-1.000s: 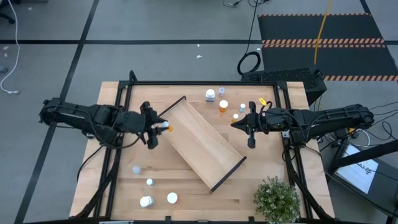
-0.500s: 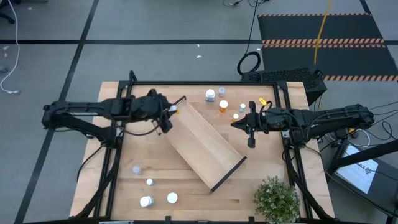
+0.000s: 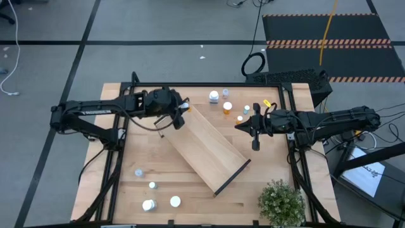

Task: Pick and place medicine bottles onto shelf by color
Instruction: Put the bottom small orange pill bottle on the shelf, then put the small orange pill bottle on the shelf aligned with the small orange pill bottle

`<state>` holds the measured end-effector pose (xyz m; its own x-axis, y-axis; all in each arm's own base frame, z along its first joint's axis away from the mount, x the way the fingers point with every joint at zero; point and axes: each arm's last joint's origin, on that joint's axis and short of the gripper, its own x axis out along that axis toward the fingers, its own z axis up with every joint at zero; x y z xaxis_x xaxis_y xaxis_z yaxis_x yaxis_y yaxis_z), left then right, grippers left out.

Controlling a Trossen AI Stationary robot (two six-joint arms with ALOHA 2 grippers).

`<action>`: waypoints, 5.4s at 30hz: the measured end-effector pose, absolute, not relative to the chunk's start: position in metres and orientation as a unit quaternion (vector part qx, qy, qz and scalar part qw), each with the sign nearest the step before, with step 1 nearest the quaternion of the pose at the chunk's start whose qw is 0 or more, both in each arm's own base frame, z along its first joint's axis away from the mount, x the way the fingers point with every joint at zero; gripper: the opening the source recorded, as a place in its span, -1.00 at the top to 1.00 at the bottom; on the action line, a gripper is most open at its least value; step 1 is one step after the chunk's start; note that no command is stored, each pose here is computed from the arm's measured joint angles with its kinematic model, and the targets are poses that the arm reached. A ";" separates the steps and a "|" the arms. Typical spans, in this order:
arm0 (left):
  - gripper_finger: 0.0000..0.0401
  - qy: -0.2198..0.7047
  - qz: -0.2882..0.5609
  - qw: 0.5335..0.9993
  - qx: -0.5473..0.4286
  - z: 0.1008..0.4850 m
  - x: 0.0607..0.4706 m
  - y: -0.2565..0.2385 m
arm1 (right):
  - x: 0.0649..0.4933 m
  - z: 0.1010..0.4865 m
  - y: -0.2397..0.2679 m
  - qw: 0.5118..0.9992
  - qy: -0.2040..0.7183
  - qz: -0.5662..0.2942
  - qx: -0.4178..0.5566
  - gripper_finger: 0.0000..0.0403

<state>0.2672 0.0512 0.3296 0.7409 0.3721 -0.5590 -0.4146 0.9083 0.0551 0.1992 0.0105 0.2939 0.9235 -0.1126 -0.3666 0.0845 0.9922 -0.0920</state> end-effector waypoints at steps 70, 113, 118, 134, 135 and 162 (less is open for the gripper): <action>0.33 0.419 0.240 0.874 -0.064 0.301 0.306 0.077 | 0.199 0.294 0.010 0.980 0.190 -0.049 -0.045 1.00; -0.21 0.391 0.286 0.874 -0.035 0.326 0.283 0.047 | 0.199 0.294 0.011 0.980 0.189 -0.048 -0.044 1.00; -0.21 0.370 0.272 0.888 -0.027 0.340 0.273 0.032 | 0.199 0.294 0.011 0.980 0.189 -0.049 -0.040 1.00; -0.21 0.349 0.238 0.906 -0.006 0.360 0.226 -0.038 | 0.200 0.295 0.011 0.982 0.182 -0.057 0.014 1.00; -0.21 0.346 0.236 0.908 -0.006 0.360 0.225 -0.043 | 0.200 0.295 0.011 0.981 0.182 -0.058 0.018 1.00; -0.21 0.334 0.104 0.936 -0.033 0.285 0.156 -0.164 | 0.195 0.300 0.049 0.988 0.147 -0.025 0.039 1.00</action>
